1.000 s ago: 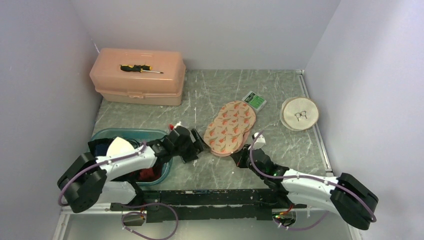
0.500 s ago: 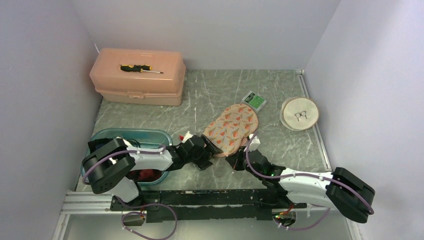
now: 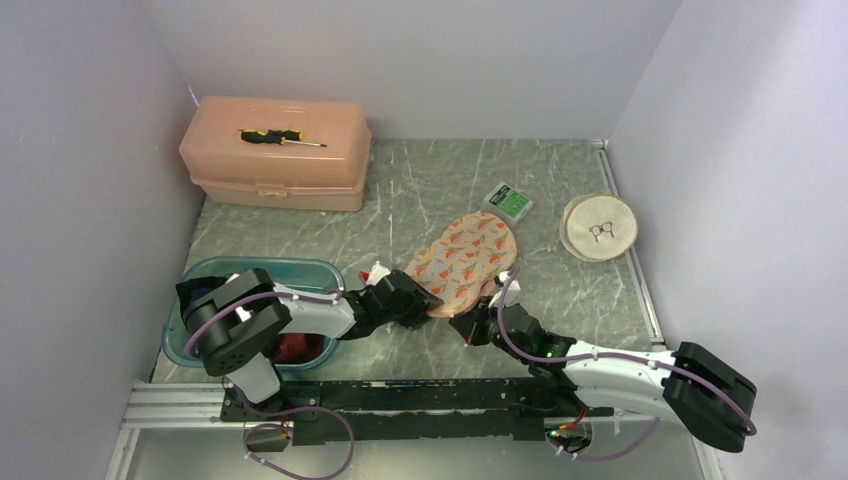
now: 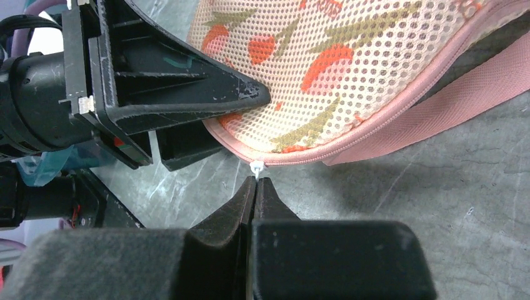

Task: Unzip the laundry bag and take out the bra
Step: Unzip the laundry bag at the center of the board.

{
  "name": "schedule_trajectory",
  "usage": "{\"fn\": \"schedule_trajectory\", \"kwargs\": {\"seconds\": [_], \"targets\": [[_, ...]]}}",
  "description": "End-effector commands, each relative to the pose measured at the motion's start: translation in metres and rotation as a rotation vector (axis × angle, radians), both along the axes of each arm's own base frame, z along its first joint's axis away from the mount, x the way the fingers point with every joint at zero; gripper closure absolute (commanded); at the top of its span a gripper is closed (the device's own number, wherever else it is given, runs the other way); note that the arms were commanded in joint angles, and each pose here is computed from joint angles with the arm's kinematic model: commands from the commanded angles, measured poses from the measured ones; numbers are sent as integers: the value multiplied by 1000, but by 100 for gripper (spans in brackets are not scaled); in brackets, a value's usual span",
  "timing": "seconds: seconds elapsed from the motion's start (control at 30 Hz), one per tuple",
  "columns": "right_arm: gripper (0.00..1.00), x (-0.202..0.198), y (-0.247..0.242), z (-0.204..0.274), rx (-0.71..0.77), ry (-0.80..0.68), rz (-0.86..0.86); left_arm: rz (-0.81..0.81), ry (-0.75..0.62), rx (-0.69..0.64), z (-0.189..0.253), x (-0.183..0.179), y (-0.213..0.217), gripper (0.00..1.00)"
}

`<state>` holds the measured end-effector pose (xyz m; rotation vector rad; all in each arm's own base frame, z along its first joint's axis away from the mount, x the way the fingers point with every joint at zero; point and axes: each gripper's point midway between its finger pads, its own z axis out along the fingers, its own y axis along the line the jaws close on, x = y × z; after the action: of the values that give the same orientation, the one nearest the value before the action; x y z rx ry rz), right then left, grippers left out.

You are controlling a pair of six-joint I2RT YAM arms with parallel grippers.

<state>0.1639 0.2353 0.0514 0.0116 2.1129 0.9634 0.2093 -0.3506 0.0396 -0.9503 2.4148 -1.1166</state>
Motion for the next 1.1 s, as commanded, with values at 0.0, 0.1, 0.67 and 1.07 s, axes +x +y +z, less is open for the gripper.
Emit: {"fn": "schedule_trajectory", "kwargs": {"seconds": [0.0, 0.1, 0.67, 1.07], "targets": [[100, 0, -3, 0, -4, -16, -10, 42, -23, 52, -3, 7, 9, 57], [100, 3, -10, -5, -28, -9, -42, 38, -28, 62, -2, 6, 11, 73], [100, 33, -41, -14, -146, 5, -272, -78, -36, 110, 6, 3, 50, 97], [100, 40, -60, -19, -177, 16, -354, -280, -81, 287, 8, 28, 92, 97]]}}
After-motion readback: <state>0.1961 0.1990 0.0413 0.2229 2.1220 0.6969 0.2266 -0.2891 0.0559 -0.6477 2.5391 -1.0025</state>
